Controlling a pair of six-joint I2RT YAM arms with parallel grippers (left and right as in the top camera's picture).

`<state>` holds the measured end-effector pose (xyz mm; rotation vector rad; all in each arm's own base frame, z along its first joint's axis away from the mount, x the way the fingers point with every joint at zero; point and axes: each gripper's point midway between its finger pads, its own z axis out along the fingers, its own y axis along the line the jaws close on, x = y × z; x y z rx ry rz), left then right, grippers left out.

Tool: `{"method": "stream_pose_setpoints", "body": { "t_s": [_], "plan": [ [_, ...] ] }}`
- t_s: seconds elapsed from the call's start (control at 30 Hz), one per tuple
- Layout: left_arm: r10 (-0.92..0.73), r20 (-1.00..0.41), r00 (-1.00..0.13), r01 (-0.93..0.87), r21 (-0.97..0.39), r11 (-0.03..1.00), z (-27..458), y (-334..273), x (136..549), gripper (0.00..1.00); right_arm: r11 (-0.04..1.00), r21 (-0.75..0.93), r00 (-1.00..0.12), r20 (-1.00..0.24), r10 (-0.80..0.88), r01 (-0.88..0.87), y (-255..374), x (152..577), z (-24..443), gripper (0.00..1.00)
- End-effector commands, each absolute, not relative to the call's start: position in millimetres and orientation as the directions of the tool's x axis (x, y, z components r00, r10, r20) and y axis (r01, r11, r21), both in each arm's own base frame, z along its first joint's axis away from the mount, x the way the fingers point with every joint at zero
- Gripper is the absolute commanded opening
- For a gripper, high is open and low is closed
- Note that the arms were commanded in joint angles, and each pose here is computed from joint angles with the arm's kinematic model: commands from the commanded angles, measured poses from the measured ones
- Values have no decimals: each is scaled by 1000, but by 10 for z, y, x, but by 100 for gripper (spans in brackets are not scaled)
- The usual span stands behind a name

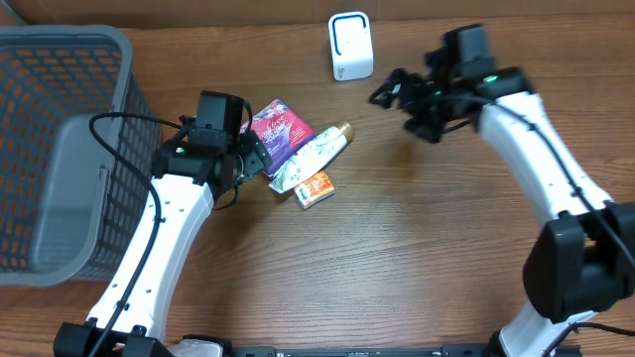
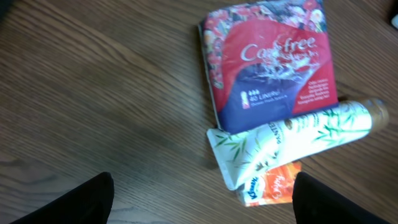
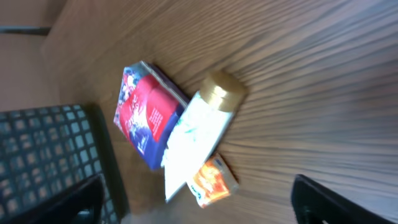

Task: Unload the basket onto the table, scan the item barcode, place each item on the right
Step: 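Reach the right gripper back toward the white tube and red pack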

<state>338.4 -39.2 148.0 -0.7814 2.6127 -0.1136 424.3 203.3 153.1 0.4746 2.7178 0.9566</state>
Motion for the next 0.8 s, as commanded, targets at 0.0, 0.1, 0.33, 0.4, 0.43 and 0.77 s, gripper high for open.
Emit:
{"method": "stream_pose_setpoints", "body": {
  "t_s": [0.0,0.1,0.33,0.4,0.43,0.77],
  "plan": [
    [-573,-363,-735,-552,-170,816,1462,-248,3376,84,721,580,-857,-74,510,379,2259,4173,1318,88],
    [-588,-355,-727,-572,-161,804,1450,-170,3351,84,712,535,-806,-94,585,455,2451,4074,1183,85],
    [-589,-325,-740,-586,-118,802,1406,-113,3229,87,723,536,-785,-166,597,437,2960,4028,967,83],
    [-588,-319,-743,-587,-112,802,1400,-110,3211,87,727,548,-796,-171,581,414,3107,4038,865,81],
    [-588,-317,-744,-588,-109,802,1397,-109,3201,86,729,549,-799,-170,576,409,3154,4045,803,79],
    [-587,-296,-753,-590,-90,802,1375,-103,3132,86,783,438,-814,-170,556,443,3080,3983,249,71]
  ]
}}
